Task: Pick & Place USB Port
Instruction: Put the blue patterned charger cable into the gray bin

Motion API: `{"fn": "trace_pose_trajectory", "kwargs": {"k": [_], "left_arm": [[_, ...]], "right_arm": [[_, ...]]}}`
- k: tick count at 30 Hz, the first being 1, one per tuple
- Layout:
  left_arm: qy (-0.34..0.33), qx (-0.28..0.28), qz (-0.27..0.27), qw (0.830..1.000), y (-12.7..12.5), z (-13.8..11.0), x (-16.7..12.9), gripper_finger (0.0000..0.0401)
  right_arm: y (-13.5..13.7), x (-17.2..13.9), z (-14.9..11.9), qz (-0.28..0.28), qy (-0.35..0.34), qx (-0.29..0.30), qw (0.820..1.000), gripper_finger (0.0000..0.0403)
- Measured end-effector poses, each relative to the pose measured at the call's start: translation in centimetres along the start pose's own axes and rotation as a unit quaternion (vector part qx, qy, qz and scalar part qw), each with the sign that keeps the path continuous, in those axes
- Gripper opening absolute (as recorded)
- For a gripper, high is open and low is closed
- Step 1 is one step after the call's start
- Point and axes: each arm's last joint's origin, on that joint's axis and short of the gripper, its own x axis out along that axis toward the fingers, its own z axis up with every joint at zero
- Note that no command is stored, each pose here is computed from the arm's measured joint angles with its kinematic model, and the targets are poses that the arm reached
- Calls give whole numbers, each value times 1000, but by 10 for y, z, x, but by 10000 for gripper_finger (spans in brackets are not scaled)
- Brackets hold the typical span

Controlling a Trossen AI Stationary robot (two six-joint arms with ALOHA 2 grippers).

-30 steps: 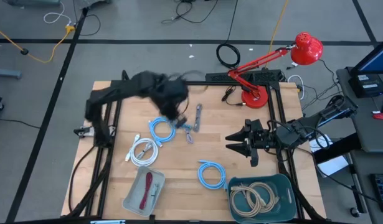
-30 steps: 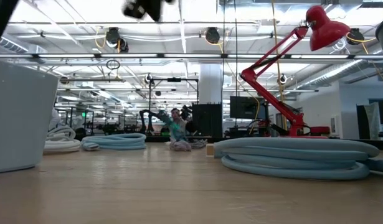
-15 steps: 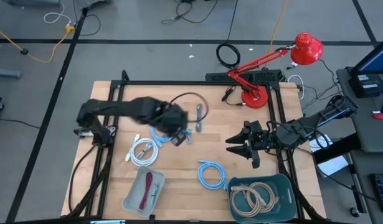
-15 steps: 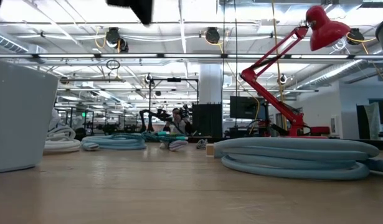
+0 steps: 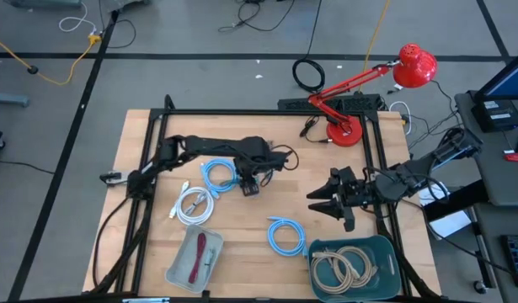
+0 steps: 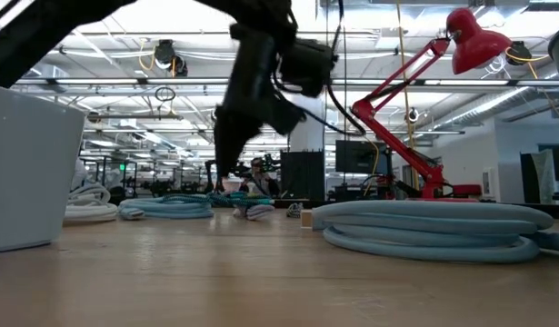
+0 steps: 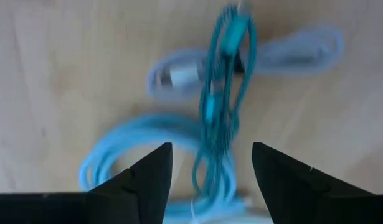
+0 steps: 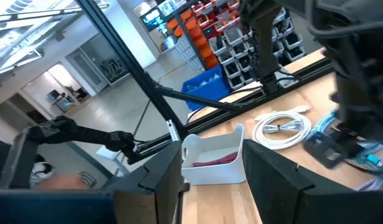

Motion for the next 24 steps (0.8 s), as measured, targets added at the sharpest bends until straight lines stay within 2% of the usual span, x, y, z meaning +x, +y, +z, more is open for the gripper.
{"fn": "trace_pose_trajectory", "kwargs": {"k": [8,15,21,24], "left_arm": [[-42,-16,-6,999,-1,11,3,227],[-14,-19,-2,1000,0,6,10,228],[31,-15,7,999,0,-1,35,228],[31,-16,7,999,0,-1,47,227]], "right_arm": [[7,-4,-4,-3,-6,10,1000,164],[9,-4,-2,0,-21,16,1000,164],[10,-4,-1,6,-30,17,999,164],[10,-4,-1,6,-30,17,999,164]]}}
